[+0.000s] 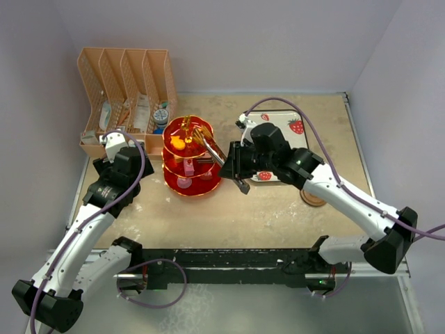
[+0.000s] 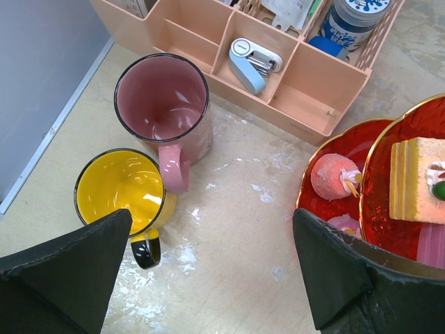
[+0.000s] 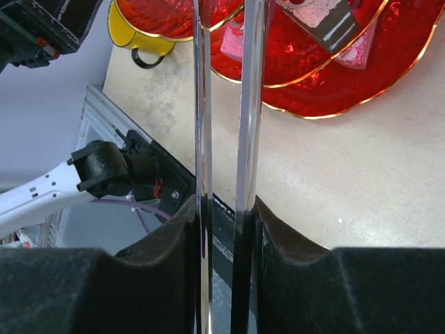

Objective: Serve the afternoon tea
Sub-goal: Place the desert on the desert table.

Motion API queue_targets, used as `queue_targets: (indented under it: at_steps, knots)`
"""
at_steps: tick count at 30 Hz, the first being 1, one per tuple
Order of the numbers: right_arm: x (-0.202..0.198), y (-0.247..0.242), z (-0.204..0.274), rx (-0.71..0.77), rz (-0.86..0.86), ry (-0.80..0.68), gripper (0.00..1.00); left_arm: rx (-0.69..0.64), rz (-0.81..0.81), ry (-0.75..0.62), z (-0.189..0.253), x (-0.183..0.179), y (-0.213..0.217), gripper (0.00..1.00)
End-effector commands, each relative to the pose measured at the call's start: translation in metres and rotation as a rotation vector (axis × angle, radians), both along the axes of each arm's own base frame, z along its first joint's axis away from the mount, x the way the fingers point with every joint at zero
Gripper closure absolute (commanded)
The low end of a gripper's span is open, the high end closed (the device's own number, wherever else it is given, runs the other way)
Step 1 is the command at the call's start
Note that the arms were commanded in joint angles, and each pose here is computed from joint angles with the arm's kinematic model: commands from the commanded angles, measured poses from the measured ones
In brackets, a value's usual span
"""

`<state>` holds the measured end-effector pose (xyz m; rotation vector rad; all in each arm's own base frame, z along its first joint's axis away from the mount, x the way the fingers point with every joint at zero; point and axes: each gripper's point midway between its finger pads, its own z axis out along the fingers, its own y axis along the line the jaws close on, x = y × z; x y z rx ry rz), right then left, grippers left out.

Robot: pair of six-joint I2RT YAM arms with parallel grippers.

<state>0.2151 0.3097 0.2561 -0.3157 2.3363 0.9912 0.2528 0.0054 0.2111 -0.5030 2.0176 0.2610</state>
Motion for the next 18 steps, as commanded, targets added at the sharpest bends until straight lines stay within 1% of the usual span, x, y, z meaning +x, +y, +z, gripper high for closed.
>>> queue_targets:
  at_steps: [1,5,18]
  knots:
    - [0.011,0.01,0.035,0.067,0.008,-0.097,0.7,-0.008,0.004,-0.035,0.006,0.003,-0.001,0.04]
    - [0.014,0.011,0.036,0.063,-0.001,-0.101,0.64,-0.008,0.005,-0.035,0.006,0.003,0.0,0.04]
    - [0.009,0.004,0.057,0.094,-0.015,-0.133,0.6,-0.009,0.004,-0.034,0.006,0.003,-0.001,0.04]
